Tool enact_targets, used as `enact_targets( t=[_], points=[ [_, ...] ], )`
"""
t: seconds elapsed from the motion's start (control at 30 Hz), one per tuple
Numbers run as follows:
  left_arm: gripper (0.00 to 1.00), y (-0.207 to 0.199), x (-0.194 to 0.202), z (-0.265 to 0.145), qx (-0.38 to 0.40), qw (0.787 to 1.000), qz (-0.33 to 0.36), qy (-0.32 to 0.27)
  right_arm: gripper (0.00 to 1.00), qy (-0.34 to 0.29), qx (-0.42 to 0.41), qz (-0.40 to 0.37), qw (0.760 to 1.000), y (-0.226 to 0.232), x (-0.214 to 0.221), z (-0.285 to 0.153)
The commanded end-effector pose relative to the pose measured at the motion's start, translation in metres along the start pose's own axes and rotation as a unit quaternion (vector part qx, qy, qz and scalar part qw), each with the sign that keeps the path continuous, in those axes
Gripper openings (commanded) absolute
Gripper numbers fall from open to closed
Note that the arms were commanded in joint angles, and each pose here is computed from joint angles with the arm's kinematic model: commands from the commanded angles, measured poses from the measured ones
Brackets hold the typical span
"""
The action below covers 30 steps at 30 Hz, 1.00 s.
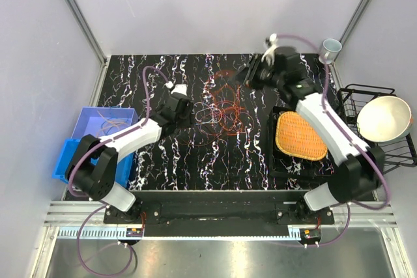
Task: Untangle the cables
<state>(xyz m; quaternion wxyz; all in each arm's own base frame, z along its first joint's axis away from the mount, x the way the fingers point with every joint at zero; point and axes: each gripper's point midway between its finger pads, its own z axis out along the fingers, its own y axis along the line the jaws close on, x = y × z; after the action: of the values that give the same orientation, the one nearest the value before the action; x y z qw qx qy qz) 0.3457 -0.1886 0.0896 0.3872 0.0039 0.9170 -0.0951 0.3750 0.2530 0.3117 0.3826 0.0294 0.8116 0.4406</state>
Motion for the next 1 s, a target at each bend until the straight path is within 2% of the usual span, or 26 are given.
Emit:
enact_targets(
  t=[0.0,0.13,0.33,0.5,0.63,0.73,0.77,0.87,0.97],
  points=[
    [0.57,-0.005,0.009,0.009,-0.003,1.000,0.003,-0.002,0.50,0.037,0.076,0.030,0.996,-0.049,0.035,0.006],
    [0.59,-0.009,0.030,0.009,0.005,1.000,0.019,0.013,0.60,0.035,0.086,0.024,0.995,-0.055,0.037,0.002],
    [0.61,-0.010,0.040,0.014,0.000,1.000,0.022,0.016,0.60,0.050,0.095,0.026,0.994,-0.065,0.048,0.006],
    [0.56,-0.008,0.045,0.024,-0.013,0.999,0.029,0.024,0.61,0.054,0.106,0.023,0.993,-0.074,0.055,0.004],
    [0.47,-0.003,0.046,0.033,-0.031,0.999,0.035,0.026,0.60,0.059,0.110,0.021,0.992,-0.079,0.061,0.003],
    [0.30,-0.002,0.044,0.036,-0.040,0.998,0.034,0.022,0.60,0.064,0.114,0.020,0.991,-0.083,0.065,0.003],
    [0.16,-0.001,0.043,0.036,-0.044,0.998,0.034,0.020,0.60,0.065,0.115,0.021,0.991,-0.084,0.066,0.003],
    [0.00,0.003,0.038,0.037,-0.057,0.998,0.039,0.012,0.60,0.071,0.118,0.022,0.990,-0.088,0.070,0.005],
    [0.00,0.002,0.021,0.036,-0.071,0.996,0.053,0.002,0.59,0.075,0.118,0.021,0.990,-0.090,0.072,0.007]
  ],
)
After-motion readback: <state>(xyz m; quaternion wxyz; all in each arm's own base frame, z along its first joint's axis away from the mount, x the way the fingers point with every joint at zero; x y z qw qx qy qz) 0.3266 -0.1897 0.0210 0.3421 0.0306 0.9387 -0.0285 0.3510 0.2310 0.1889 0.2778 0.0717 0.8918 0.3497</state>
